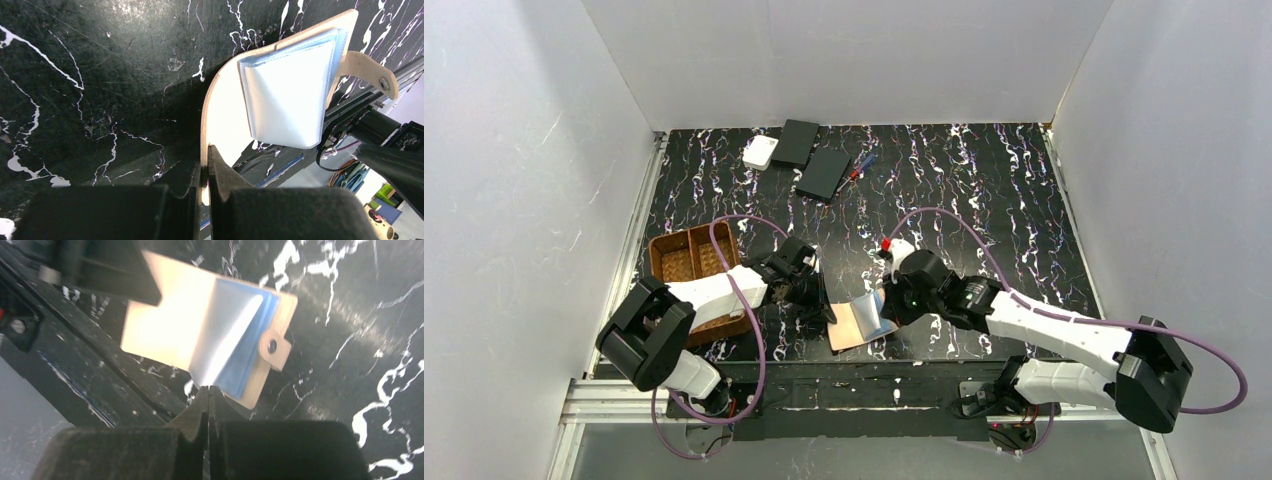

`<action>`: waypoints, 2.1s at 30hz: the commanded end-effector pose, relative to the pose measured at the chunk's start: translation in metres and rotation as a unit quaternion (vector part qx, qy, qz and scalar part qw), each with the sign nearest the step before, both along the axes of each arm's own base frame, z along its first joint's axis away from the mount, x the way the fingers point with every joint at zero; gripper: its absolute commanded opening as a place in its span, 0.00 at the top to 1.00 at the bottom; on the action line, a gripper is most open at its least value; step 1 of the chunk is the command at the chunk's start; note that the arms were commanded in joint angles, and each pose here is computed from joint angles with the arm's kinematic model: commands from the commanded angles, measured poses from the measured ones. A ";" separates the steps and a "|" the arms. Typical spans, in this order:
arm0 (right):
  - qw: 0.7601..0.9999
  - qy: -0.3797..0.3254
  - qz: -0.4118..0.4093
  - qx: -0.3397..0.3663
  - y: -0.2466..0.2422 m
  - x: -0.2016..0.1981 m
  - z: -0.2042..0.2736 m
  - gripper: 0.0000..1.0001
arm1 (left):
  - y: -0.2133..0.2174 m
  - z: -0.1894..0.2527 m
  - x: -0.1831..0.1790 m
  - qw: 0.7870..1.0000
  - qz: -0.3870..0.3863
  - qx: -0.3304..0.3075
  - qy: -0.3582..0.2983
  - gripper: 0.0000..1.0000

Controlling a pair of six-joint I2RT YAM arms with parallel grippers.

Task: Put the credit cards into the card holder
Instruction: Open the card holder at the center of the board.

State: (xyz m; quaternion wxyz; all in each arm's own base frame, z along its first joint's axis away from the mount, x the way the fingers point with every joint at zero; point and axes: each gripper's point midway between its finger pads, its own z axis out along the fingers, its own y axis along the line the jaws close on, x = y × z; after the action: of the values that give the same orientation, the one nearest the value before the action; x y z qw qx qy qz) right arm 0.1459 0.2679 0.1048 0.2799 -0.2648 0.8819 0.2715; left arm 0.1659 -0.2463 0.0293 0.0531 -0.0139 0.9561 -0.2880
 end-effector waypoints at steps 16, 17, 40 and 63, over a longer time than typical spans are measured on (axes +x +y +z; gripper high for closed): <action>1.000 0.018 -0.021 0.005 0.008 0.003 -0.044 0.99 | -0.001 0.002 -0.001 1.000 -0.008 0.001 0.000 1.00; 1.000 0.018 -0.020 0.008 0.010 0.004 -0.044 0.99 | -0.001 0.002 -0.001 1.000 -0.008 0.001 0.000 1.00; 0.982 0.098 0.035 0.161 0.076 -0.014 -0.060 0.99 | 0.009 0.008 0.002 0.998 -0.036 0.038 -0.017 0.90; 0.974 0.131 -0.036 0.183 0.061 0.000 -0.056 0.99 | -0.027 0.009 -0.001 0.998 -0.009 -0.059 0.021 0.92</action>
State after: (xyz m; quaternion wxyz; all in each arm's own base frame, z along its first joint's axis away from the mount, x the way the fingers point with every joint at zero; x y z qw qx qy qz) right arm 0.1395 0.3300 0.0292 0.1996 -0.1521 0.8653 0.4338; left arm 0.1748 -0.2641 0.0559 0.0670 -0.0061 0.9433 -0.3251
